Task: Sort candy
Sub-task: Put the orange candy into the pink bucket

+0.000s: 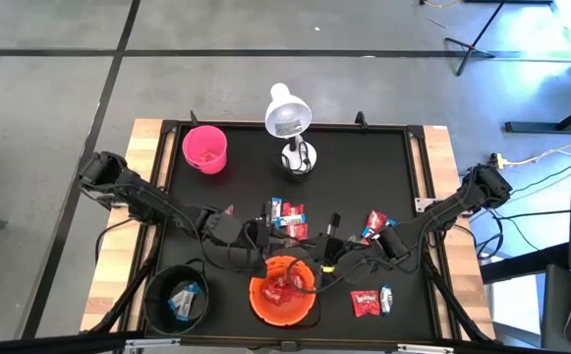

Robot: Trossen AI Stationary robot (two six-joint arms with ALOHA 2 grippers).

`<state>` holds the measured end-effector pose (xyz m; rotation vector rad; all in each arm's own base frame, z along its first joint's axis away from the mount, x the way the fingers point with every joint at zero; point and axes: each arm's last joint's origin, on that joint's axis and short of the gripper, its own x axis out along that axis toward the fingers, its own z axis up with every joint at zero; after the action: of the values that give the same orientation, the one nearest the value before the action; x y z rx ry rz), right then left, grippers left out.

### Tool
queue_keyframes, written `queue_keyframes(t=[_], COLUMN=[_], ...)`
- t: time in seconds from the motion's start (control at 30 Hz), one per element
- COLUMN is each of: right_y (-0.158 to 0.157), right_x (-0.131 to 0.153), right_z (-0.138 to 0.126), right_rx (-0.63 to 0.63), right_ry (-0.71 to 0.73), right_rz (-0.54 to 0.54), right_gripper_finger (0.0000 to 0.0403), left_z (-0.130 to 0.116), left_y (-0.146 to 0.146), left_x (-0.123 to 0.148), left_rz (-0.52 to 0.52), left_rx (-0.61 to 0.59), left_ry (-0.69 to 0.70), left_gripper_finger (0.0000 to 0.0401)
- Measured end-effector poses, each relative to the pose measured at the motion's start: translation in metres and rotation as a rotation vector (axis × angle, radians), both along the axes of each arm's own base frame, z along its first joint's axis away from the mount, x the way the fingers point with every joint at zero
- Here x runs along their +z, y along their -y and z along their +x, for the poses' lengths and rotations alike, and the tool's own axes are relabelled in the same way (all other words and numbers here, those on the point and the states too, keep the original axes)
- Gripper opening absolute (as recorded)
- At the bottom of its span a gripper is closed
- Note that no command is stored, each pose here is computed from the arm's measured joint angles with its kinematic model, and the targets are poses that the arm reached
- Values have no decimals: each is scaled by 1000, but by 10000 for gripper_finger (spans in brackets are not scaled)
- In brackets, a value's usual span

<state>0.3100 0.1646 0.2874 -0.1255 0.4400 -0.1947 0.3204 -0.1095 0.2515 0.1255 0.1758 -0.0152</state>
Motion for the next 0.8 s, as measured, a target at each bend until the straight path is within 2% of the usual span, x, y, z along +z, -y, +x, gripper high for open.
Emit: queue_keyframes(t=[0.1, 0.17, 0.43, 0.53, 0.67, 0.8], right_y=[0, 0, -1, -4, -8, -16], right_x=[-1, -1, 12, 25, 38, 45], right_z=[-1, -1, -2, -5, -13, -24], right_rx=[2, 5, -21, -19, -27, -71], right_ry=[-13, -17, -44, -68, -99, -82], right_rz=[-7, -7, -58, -41, -36, -109], right_gripper_finger=[13, 37, 181, 219, 245, 249], left_z=[0, 0, -3, -7, -23, -48], left_y=[0, -1, -3, -11, -30, -59], left_x=[-1, -2, 0, -3, 10, 19], left_rz=[6, 8, 23, 61, 94, 152], left_rx=[3, 9, 43, 95, 251, 467], left_ry=[-13, -19, -45, -111, -185, -300], left_gripper_finger=[8, 7, 8, 7, 8, 9])
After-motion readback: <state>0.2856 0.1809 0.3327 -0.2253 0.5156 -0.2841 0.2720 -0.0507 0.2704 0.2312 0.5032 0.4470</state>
